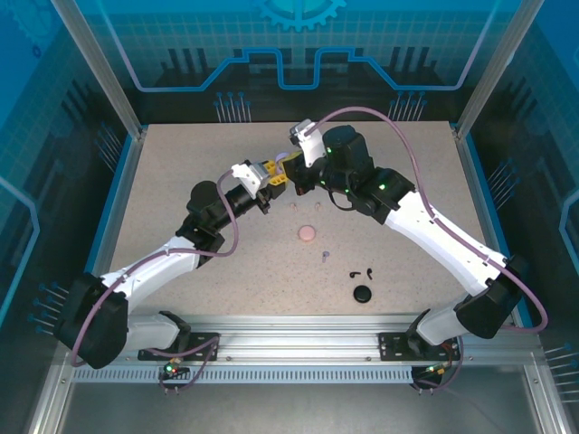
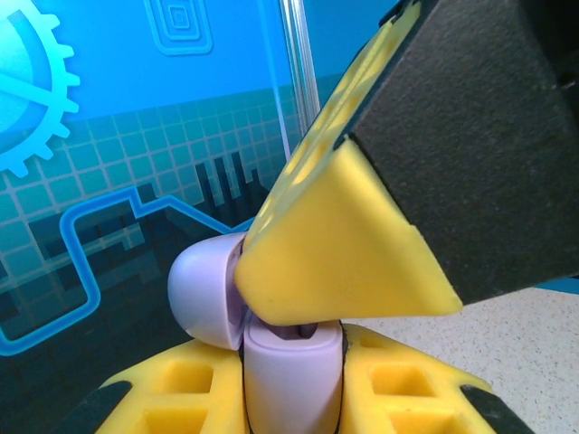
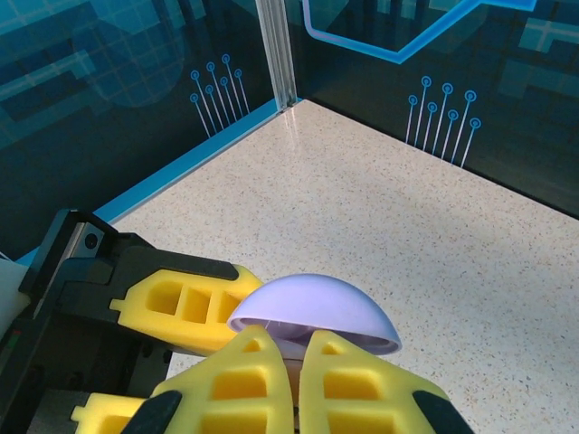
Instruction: Insert wireless bluetooth earbuds into charging case
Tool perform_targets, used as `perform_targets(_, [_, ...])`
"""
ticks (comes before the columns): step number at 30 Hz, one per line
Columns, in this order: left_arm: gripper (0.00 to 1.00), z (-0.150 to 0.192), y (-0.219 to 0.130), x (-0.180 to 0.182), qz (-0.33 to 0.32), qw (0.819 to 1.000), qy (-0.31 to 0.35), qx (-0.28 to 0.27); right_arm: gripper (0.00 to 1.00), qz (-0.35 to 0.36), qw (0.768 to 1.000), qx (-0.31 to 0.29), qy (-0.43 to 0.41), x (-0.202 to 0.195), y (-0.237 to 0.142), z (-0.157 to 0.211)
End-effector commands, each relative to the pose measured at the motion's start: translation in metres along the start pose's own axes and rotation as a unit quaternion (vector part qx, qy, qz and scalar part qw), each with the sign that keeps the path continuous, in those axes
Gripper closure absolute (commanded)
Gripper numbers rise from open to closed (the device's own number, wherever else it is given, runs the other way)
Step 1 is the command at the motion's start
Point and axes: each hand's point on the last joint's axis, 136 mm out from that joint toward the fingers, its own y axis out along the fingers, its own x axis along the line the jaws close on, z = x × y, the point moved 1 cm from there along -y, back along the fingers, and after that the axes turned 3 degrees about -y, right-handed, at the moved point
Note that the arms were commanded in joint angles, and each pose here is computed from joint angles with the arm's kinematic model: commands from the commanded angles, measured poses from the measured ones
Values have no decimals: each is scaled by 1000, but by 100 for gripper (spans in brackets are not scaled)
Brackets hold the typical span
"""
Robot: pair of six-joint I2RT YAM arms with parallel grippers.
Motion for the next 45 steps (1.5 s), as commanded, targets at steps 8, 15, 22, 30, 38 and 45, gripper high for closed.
perform_targets(8, [100,-36,3,2,0,999,7,-48,68,-18,1000,21,4,6,-5,5])
perform_targets(15, [100,-24,3,5,-15,999,-15,-45,40,-23,996,-28,75,1,-41,-40])
perform_targets(22, [100,-18,-1,10,-36,998,-29,-45,31,49,976,-19,211,-49,-74,-33])
perform_targets(30, [100,-20,-7,17,-60,995,-54,-64,31,187,906,161,343,-94,-52,106])
perform_targets(38, [100,-37,-16,17,-66,992,-64,-85,33,259,818,295,420,-69,-19,239])
perform_targets(45, [100,-42,-24,16,-68,991,-69,-93,34,290,770,359,440,-46,6,288])
